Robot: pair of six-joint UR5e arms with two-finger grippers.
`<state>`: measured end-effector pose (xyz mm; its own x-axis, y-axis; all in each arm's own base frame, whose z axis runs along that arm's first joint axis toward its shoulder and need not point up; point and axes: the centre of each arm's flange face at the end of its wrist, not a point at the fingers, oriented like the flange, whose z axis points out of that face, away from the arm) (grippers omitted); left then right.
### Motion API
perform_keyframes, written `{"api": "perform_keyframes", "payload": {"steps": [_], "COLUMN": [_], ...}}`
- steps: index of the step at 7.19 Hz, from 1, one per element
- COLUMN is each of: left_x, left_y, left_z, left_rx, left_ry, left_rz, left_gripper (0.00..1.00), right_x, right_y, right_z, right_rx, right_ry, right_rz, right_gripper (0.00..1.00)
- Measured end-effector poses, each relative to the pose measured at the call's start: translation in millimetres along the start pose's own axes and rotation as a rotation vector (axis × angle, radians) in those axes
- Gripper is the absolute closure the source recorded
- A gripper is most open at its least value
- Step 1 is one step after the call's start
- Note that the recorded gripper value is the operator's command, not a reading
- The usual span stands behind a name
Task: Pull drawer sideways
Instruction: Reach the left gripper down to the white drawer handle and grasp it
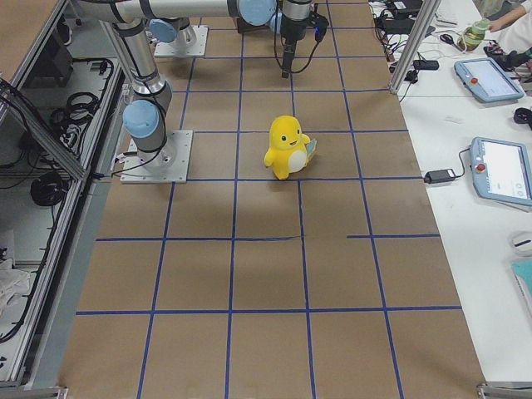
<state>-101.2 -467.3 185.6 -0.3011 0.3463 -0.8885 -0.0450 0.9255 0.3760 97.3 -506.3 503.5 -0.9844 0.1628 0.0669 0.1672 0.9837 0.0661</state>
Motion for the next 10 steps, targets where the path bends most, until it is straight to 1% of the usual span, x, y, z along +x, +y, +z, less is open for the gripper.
{"api": "perform_keyframes", "payload": {"steps": [2,3,4,6,7,10], "left_x": [-2.1,-3.2,-4.6,-7.7,-8.9,-10.6], "left_y": [-0.8,-1.3,-2.0,-3.6,-4.3,-5.3], "left_z": [7.0,10.3,13.2,17.7,18.5,18.0], "left_rx": [-0.007,-0.013,-0.017,-0.021,-0.022,-0.02], "left_ry": [-0.033,-0.04,-0.043,-0.05,-0.05,-0.05], "left_rz": [0.001,-0.003,-0.008,-0.019,-0.023,-0.029], "left_gripper": [0.0,0.02,0.09,0.39,0.56,0.74], "right_x": [-0.2,-0.2,-0.2,-0.2,-0.2,0.0], "right_y": [0.1,0.1,0.1,0.1,0.1,0.0], "right_z": [0.0,0.0,0.0,0.0,0.0,0.0], "right_rx": [0.0,0.0,0.0,0.0,0.0,0.0], "right_ry": [0.0,0.0,0.0,0.0,0.0,0.0], "right_rz": [0.0,0.0,0.0,0.0,0.0,0.0], "right_gripper": [0.0,0.0,0.0,0.0,0.0,0.0]}}
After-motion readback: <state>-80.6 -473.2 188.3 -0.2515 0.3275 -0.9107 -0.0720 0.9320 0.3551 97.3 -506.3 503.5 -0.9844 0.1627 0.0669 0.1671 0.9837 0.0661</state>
